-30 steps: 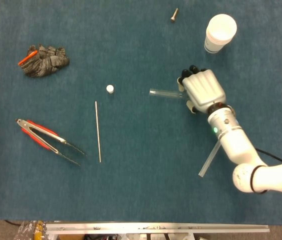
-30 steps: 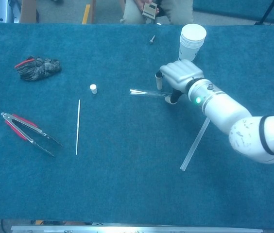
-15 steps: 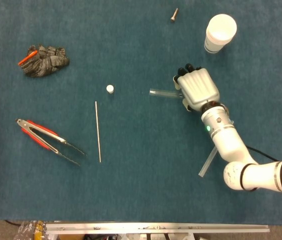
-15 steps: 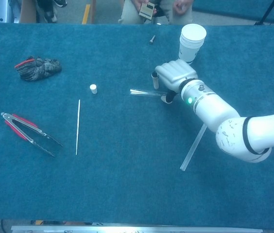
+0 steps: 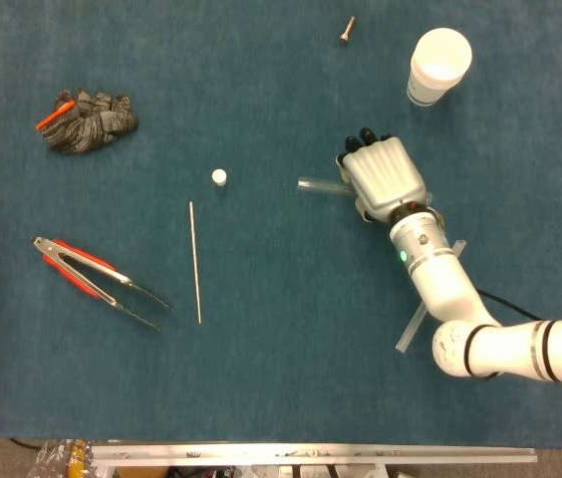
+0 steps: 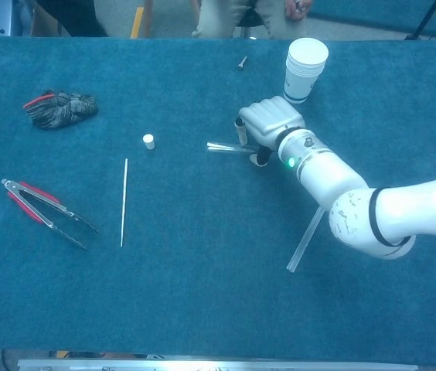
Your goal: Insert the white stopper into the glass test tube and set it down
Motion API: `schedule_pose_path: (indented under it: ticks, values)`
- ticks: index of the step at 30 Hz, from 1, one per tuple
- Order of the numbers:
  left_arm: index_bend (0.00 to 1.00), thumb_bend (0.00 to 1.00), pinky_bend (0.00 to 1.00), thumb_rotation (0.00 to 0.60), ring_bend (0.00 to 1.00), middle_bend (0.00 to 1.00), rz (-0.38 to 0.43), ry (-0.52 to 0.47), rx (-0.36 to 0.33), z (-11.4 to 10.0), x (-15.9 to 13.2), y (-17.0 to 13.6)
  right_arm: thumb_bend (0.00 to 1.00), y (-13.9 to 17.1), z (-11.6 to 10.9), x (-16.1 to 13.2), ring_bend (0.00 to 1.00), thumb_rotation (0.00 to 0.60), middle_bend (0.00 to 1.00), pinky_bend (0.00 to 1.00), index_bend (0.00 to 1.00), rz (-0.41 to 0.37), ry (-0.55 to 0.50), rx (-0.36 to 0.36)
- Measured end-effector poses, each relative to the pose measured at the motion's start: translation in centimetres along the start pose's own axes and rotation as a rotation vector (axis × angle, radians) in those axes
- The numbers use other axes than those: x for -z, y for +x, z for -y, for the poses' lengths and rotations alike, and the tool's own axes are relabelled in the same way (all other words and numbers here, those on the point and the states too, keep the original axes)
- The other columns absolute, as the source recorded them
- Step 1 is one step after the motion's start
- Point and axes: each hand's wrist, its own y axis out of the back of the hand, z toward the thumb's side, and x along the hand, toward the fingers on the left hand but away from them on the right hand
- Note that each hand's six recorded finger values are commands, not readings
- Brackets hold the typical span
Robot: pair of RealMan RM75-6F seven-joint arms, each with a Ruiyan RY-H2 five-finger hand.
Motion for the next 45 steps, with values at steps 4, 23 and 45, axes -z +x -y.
schedule_pose_path:
  ticks: [4,23,45]
  values:
    - [0.34,0.32,0.05,0.600,0.03,0.20,-0.002,-0.001,0.002,0.1,0.1,-0.1,0.25,-0.2,0.1,-0.1,0.18,0.600,0.28,0.35,0.47,0.006,0.007,-0.003]
    - [0.34,0.32,0.05,0.600,0.03,0.19,-0.003,-0.008,-0.003,0.1,0.4,-0.1,0.26,-0.4,0.5,-0.5,0.18,0.600,0.28,0.35,0.52,0.008,0.022,-0.017]
    - [0.34,0.32,0.05,0.600,0.03,0.18,0.004,-0.002,-0.006,0.0,0.6,0.1,0.40,0.0,-0.7,-0.2,0.18,0.600,0.31,0.36,0.64,-0.003,-0.080,-0.013]
